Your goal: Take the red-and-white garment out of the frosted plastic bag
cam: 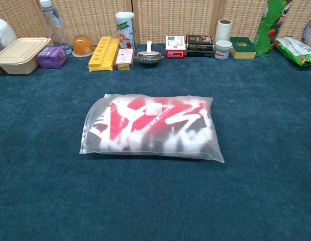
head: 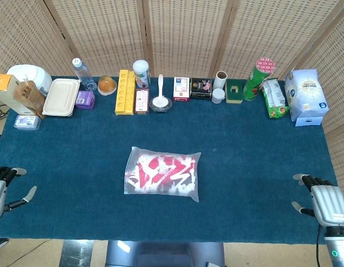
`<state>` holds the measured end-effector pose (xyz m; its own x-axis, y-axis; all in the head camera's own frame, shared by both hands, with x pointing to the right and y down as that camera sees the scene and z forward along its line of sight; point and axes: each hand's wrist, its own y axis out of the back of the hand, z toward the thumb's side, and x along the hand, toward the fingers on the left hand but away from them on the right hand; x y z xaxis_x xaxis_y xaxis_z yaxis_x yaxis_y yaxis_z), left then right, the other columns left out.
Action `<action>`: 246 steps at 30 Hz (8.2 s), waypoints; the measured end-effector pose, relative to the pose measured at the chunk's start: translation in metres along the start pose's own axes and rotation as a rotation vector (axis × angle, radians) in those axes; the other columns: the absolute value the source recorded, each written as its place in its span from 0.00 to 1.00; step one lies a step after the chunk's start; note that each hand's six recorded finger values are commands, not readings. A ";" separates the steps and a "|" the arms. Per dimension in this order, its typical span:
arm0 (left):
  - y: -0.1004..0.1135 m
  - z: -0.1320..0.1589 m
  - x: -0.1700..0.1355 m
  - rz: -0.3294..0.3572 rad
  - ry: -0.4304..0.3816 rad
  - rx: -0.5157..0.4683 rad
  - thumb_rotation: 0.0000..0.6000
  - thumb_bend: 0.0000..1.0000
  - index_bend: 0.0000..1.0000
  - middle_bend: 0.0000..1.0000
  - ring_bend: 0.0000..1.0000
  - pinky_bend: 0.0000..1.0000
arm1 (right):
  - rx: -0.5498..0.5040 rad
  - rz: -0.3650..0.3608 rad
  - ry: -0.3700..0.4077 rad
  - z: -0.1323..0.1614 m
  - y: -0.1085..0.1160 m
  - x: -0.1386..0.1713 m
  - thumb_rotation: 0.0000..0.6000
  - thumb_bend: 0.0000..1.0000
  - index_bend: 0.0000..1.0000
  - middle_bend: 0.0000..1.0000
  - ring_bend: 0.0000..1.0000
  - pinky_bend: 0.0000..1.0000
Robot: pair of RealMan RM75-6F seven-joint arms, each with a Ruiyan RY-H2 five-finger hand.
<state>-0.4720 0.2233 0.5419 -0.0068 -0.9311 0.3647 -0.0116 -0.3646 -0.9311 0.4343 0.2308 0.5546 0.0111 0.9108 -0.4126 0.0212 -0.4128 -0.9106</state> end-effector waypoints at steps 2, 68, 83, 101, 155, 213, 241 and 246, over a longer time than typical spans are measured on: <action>-0.001 0.000 0.000 -0.005 0.002 -0.002 0.68 0.24 0.38 0.43 0.31 0.32 | -0.001 0.005 -0.003 0.000 -0.001 -0.001 1.00 0.13 0.32 0.43 0.47 0.49; 0.025 -0.005 0.039 0.015 -0.068 0.051 0.67 0.23 0.38 0.43 0.31 0.31 | -0.037 0.253 0.604 0.307 -0.082 -0.079 1.00 0.02 0.00 0.00 0.12 0.22; 0.021 -0.007 0.041 0.001 -0.054 0.046 0.67 0.22 0.38 0.43 0.31 0.31 | 0.172 0.121 0.534 0.303 -0.096 -0.142 1.00 0.02 0.00 0.00 0.12 0.18; 0.019 -0.012 0.037 -0.014 -0.050 0.027 0.67 0.22 0.38 0.43 0.31 0.31 | 0.328 0.231 0.672 0.341 -0.073 -0.149 1.00 0.03 0.00 0.01 0.12 0.10; 0.022 0.119 0.075 -0.039 -0.567 0.137 0.72 0.22 0.42 0.75 0.65 0.68 | -0.324 0.388 0.675 0.322 -0.019 -0.155 1.00 0.18 0.84 0.91 1.00 1.00; 0.002 0.250 0.099 0.070 -0.942 0.053 0.92 0.22 0.43 1.00 0.91 0.86 | -0.587 0.460 0.710 0.313 -0.012 -0.144 1.00 0.18 0.85 0.92 1.00 1.00; 0.003 0.244 0.097 0.057 -0.931 0.058 0.93 0.22 0.43 1.00 0.91 0.86 | -0.557 0.464 0.686 0.309 -0.021 -0.146 1.00 0.18 0.85 0.92 1.00 1.00; 0.006 0.240 0.098 0.065 -0.922 0.067 0.93 0.22 0.43 1.00 0.91 0.86 | -0.561 0.460 0.678 0.306 -0.020 -0.148 1.00 0.18 0.85 0.92 1.00 1.00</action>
<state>-0.2331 0.1270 0.5703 0.7932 -0.5795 0.1870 0.0183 -0.2843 -0.9586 0.1262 0.1049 0.6260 0.7027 0.5405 -0.4628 0.3392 -0.8262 -0.4499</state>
